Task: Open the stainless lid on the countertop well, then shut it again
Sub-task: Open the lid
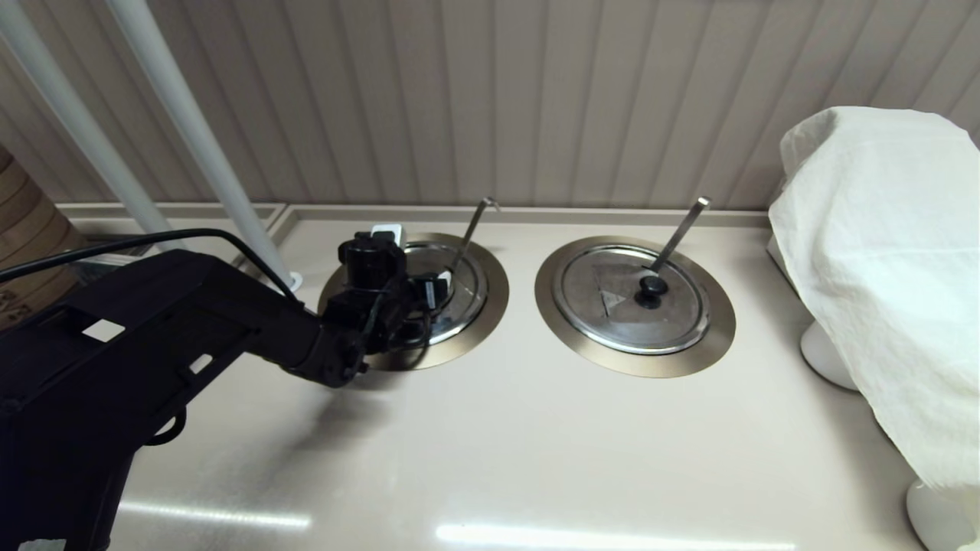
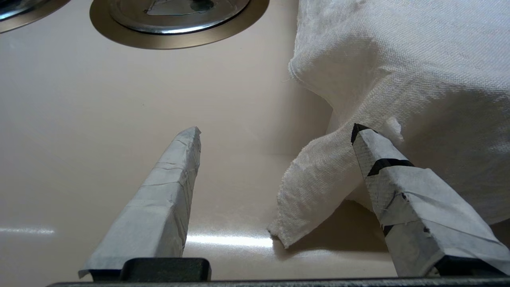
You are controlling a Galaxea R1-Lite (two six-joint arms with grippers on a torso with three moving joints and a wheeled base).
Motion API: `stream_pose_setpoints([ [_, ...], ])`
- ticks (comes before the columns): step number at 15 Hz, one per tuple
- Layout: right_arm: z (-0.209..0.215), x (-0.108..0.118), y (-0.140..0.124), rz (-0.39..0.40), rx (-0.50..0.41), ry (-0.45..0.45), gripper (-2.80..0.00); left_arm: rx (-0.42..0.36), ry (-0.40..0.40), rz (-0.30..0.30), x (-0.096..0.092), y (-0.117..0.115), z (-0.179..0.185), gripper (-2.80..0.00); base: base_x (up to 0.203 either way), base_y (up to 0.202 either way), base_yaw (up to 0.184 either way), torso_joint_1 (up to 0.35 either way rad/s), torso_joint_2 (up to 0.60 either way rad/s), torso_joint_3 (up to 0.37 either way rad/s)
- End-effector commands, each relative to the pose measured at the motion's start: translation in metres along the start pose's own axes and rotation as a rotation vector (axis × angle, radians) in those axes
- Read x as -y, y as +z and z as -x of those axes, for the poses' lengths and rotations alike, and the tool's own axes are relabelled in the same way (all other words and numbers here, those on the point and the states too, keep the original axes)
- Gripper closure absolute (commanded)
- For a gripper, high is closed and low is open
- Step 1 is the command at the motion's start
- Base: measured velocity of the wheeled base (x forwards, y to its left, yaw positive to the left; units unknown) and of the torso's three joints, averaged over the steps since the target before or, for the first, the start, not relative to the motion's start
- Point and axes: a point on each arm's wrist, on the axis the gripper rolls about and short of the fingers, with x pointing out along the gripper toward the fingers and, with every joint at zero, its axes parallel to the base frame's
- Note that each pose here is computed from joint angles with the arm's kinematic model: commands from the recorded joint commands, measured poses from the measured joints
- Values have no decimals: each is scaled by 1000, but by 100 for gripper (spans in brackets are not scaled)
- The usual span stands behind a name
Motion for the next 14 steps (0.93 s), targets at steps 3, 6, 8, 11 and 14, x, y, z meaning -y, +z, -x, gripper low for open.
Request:
stream_pose_setpoints([
  [3, 0, 0, 0, 0, -1, 0, -280, 36, 5, 12, -2, 8, 1, -280, 0, 0, 0, 0, 0, 0],
  [6, 0, 0, 0, 0, -1, 0, -280, 59, 3, 21, -3, 17, 5, -280, 0, 0, 0, 0, 0, 0],
  [8, 0, 0, 0, 0, 1, 0, -280, 64, 8, 23, -5, 20, 5, -280, 0, 0, 0, 0, 0, 0],
  [11, 0, 0, 0, 0, -1, 0, -280, 68, 27, 28, -16, 22, 3, -280, 0, 0, 0, 0, 0, 0],
  [14, 0, 0, 0, 0, 1, 0, -280, 82, 47, 34, -27, 29, 3, -280, 0, 0, 0, 0, 0, 0],
])
